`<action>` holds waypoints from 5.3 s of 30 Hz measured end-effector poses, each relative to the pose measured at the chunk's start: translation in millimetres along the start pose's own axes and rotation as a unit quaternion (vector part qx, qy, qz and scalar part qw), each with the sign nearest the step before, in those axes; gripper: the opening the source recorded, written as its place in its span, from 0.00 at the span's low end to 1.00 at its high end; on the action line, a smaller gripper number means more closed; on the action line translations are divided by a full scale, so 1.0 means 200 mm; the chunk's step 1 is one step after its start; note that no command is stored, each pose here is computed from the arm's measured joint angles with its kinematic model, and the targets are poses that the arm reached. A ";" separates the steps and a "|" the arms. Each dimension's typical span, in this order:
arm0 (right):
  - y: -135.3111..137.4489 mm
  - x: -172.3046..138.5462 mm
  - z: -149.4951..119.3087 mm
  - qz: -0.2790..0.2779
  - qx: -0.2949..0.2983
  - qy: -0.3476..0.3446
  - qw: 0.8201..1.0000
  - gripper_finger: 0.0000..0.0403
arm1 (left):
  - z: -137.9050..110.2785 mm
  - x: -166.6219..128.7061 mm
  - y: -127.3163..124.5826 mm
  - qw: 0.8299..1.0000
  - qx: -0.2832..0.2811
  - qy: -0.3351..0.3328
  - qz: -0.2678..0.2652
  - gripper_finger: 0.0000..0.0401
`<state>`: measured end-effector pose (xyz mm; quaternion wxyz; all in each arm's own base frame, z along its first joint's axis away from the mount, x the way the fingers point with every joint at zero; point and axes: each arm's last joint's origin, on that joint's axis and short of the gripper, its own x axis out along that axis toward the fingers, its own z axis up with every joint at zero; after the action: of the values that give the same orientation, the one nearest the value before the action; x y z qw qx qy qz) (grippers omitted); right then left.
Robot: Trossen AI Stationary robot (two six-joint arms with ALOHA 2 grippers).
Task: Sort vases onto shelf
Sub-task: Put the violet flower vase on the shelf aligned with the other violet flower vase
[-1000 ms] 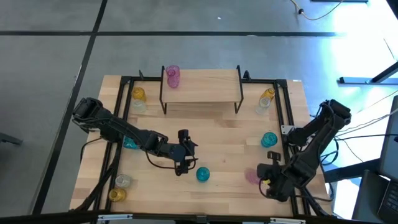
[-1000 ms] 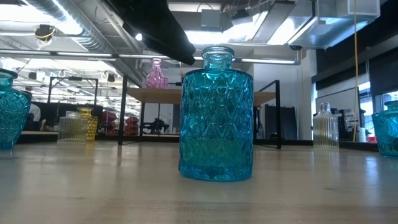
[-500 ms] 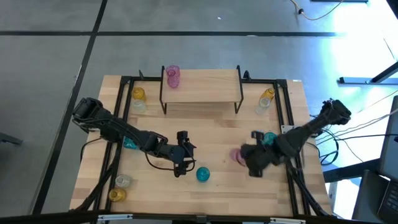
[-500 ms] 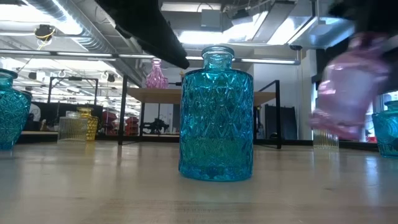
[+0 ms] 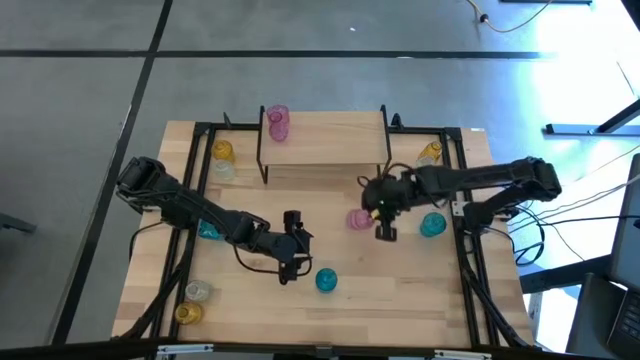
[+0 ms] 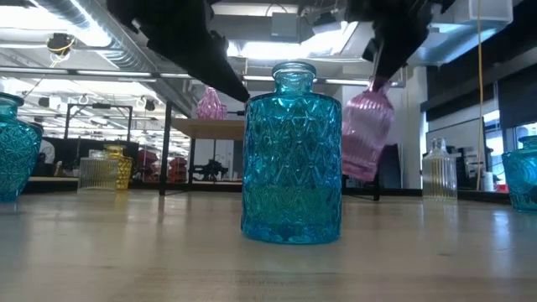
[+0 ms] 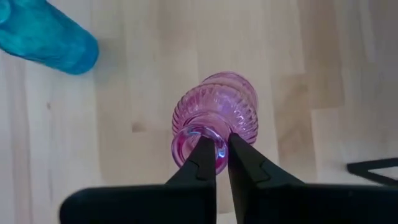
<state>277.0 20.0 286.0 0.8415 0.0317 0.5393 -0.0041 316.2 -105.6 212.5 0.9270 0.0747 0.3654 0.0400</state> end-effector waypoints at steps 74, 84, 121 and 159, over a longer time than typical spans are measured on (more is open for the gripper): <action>-0.10 -0.38 -0.34 -0.087 -0.128 -0.465 0.872 0.36 | 0.22 0.44 0.44 0.968 -0.091 -0.229 -0.040 0.67; -0.09 -0.24 -0.25 -0.065 -0.150 -0.430 0.888 0.36 | 0.31 0.48 0.47 0.982 -0.109 -0.142 -0.058 0.67; -0.10 -0.24 -0.27 -0.093 -0.143 -0.410 0.896 0.36 | 0.40 0.62 0.40 0.996 -0.066 -0.052 -0.038 0.35; -0.12 -0.23 -0.28 -0.125 -0.119 -0.393 0.903 0.36 | 0.50 -0.36 0.49 0.996 -0.029 -0.001 0.090 0.33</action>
<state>206.6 -1.1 302.8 0.9753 -0.1402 0.1612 -0.0568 331.1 -29.9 349.3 0.9220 0.0801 0.3546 0.1336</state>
